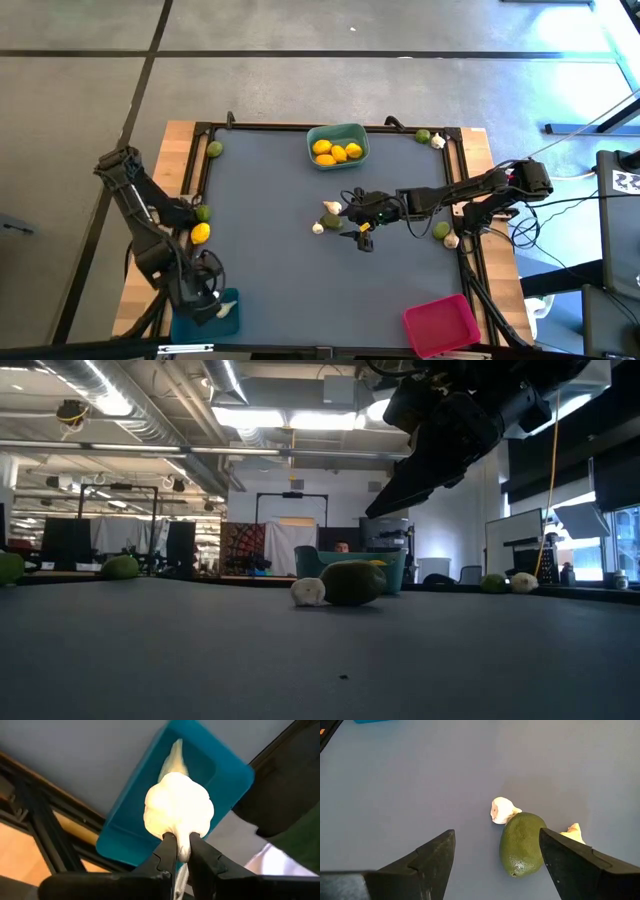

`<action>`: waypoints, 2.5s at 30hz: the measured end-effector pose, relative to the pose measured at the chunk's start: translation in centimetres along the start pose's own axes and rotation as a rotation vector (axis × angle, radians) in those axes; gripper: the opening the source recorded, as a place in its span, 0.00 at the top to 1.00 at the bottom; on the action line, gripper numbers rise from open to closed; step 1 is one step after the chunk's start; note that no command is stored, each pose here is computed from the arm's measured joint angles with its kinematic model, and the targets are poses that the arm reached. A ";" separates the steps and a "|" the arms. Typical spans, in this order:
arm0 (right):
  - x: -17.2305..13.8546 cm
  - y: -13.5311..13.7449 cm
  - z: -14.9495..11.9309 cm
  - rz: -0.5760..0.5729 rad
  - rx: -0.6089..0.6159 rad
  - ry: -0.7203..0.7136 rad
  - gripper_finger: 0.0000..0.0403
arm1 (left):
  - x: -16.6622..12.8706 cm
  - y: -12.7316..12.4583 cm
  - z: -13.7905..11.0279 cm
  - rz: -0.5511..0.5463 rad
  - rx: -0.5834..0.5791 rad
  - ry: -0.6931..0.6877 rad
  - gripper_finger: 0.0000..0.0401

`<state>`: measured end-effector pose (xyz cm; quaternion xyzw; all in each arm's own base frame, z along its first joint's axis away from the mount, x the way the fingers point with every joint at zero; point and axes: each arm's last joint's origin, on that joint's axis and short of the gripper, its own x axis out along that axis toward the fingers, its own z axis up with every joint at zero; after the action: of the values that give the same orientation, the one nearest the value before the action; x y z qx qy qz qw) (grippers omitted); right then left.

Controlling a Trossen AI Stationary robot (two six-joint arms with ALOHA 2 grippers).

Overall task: Sort produce into baskets
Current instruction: Put the white garlic into the blue bin, then put the green lemon into the green bin

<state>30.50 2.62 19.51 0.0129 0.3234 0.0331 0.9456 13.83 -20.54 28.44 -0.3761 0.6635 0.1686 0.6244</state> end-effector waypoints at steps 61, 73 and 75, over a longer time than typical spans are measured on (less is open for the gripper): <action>0.0 0.0 0.0 -0.004 0.020 -0.004 0.29 | 8.6 -0.6 -4.0 0.273 0.105 -0.023 0.61; 0.0 0.0 0.1 -0.004 0.019 -0.004 0.29 | 4.0 -0.5 -1.5 0.117 0.028 -0.041 0.61; 0.0 0.0 0.0 -0.004 0.019 -0.004 0.29 | 3.2 -0.2 -0.9 0.106 0.012 -0.069 0.62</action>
<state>30.53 2.60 19.54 0.0215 0.3218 0.0282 0.9461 13.52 -22.24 25.63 -0.3307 0.6614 0.2105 0.6394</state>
